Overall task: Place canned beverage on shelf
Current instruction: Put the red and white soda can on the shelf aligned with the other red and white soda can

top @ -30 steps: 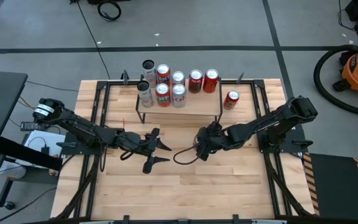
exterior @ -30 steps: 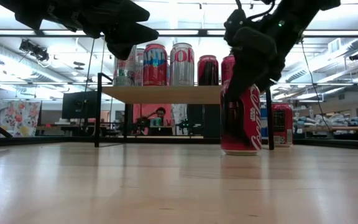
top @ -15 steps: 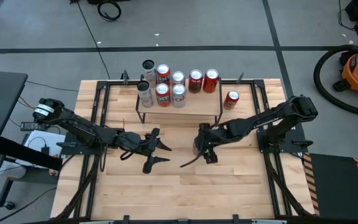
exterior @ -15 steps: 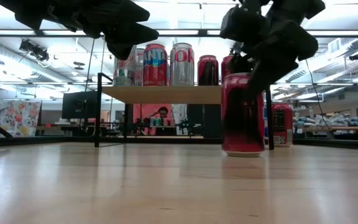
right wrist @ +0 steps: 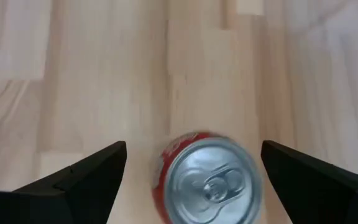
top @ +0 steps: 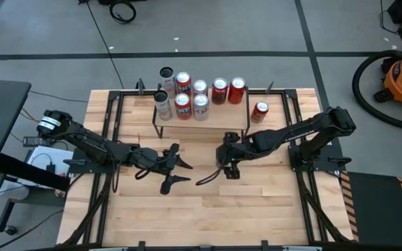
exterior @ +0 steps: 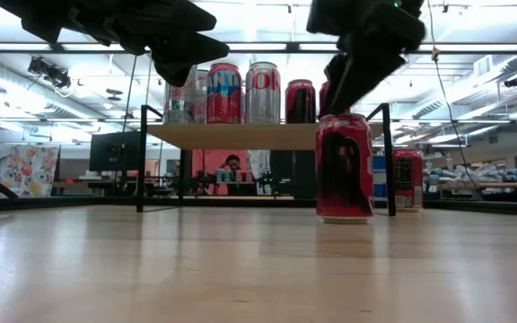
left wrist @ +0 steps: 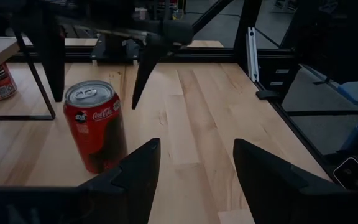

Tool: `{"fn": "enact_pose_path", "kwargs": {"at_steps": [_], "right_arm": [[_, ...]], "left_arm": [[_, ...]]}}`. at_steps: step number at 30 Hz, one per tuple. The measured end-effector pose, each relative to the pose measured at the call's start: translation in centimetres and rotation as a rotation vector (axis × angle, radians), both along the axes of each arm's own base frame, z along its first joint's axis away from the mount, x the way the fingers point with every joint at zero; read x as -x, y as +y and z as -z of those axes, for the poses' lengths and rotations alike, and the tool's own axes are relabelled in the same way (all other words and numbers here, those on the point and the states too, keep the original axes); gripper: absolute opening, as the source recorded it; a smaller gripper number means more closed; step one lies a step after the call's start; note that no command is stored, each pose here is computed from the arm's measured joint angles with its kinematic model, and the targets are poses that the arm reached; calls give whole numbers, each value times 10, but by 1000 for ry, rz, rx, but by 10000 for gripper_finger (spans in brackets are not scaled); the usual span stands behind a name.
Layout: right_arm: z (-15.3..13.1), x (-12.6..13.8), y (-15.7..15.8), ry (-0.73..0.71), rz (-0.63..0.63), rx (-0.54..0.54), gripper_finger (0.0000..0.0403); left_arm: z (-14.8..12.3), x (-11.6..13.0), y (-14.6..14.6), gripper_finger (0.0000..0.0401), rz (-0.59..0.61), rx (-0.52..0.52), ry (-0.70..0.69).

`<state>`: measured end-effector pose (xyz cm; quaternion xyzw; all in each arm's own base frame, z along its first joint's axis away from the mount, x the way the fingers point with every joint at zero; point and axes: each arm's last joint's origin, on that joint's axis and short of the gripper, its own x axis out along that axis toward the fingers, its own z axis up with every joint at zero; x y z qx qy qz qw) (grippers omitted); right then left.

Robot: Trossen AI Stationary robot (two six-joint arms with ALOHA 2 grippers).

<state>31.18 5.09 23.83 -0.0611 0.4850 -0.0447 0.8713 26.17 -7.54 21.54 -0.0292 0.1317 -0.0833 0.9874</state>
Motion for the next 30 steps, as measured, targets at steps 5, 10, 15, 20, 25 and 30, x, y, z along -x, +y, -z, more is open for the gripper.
{"fn": "enact_pose_path", "kwargs": {"at_steps": [5,10,15,20,25,30], "right_arm": [[-8,-2,7,-59,91,47,384],[-4,1,12,-80,143,67,384],[9,8,13,-34,145,91,380],[13,15,11,45,163,118,379],[16,23,8,126,171,171,379],[16,24,8,134,157,179,379]], "left_arm": [[0,0,0,213,0,0,0],[0,0,0,213,0,0,0],[0,0,0,213,0,1,0],[0,0,0,213,0,0,0],[0,0,0,213,0,0,0],[0,0,0,213,0,0,0]]}}
